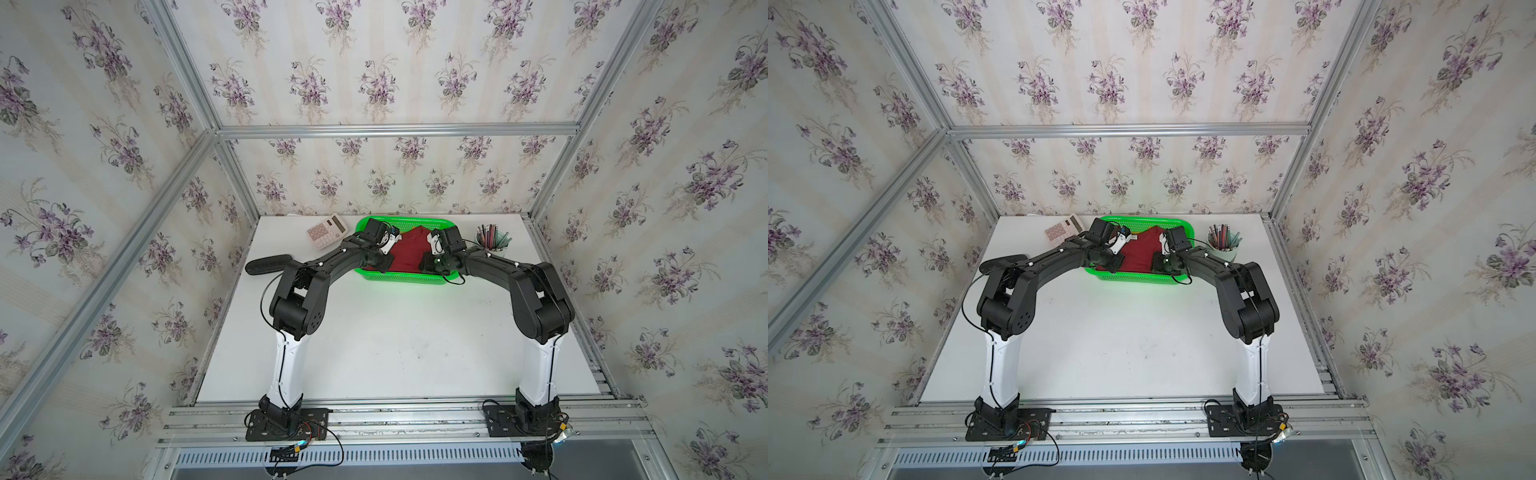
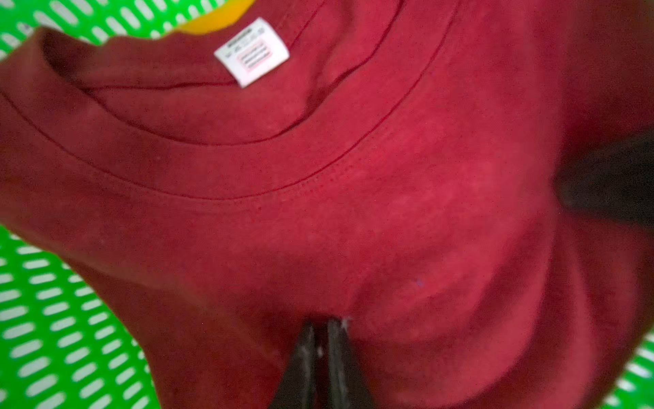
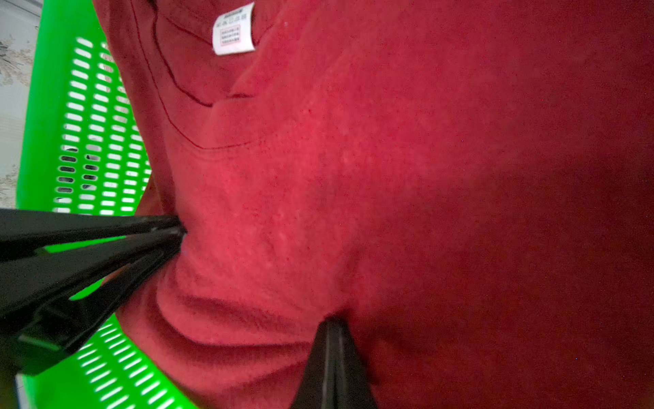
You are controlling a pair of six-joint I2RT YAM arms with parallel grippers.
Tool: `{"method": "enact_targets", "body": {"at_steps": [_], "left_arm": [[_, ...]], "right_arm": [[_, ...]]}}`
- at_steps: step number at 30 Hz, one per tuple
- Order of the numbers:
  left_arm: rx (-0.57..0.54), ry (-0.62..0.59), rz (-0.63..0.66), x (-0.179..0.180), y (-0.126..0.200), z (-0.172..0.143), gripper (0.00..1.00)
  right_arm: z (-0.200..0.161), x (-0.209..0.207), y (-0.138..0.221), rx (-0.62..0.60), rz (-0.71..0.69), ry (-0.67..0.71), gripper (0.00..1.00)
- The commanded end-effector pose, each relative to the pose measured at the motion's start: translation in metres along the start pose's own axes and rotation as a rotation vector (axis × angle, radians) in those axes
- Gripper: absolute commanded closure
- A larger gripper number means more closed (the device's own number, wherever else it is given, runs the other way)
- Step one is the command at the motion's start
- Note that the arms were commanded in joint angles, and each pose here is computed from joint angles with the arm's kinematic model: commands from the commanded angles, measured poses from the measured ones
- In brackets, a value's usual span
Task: Put the folded t-shirts into the basket
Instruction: Place the T-shirt in the bin.
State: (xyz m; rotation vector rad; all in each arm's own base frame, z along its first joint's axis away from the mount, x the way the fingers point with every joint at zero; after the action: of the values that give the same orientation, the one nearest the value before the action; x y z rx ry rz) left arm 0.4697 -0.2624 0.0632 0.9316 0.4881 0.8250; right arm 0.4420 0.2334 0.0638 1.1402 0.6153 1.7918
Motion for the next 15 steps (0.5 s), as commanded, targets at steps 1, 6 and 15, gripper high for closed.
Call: {"method": "enact_targets", "body": {"at_steps": [1, 6, 15], "left_arm": [[0.249, 0.041, 0.079, 0.011, -0.003, -0.055, 0.88], [0.304, 0.084, 0.096, 0.011, 0.003, -0.069, 0.83], [0.225, 0.216, 0.021, -0.005, 0.046, -0.05, 0.75]], "right_arm": [[-0.022, -0.041, 0.007, 0.055, -0.185, -0.024, 1.0], [-0.018, -0.035, 0.017, 0.041, -0.164, -0.019, 0.99], [0.054, 0.048, 0.079, -0.225, 0.123, 0.038, 0.9]]}}
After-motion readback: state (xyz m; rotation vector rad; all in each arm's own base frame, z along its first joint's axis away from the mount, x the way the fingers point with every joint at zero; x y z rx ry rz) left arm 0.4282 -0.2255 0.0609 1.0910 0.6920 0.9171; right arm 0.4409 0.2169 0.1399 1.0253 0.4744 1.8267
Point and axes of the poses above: each gripper's point midway between its finger pads, its own y axis back along the fingers, its own x axis along the line the jaws close on, z = x × y, the point moved 1 cm from there along y, back along the fingers, and after that the axes turned 2 degrees about y, right-handed, at the moved point
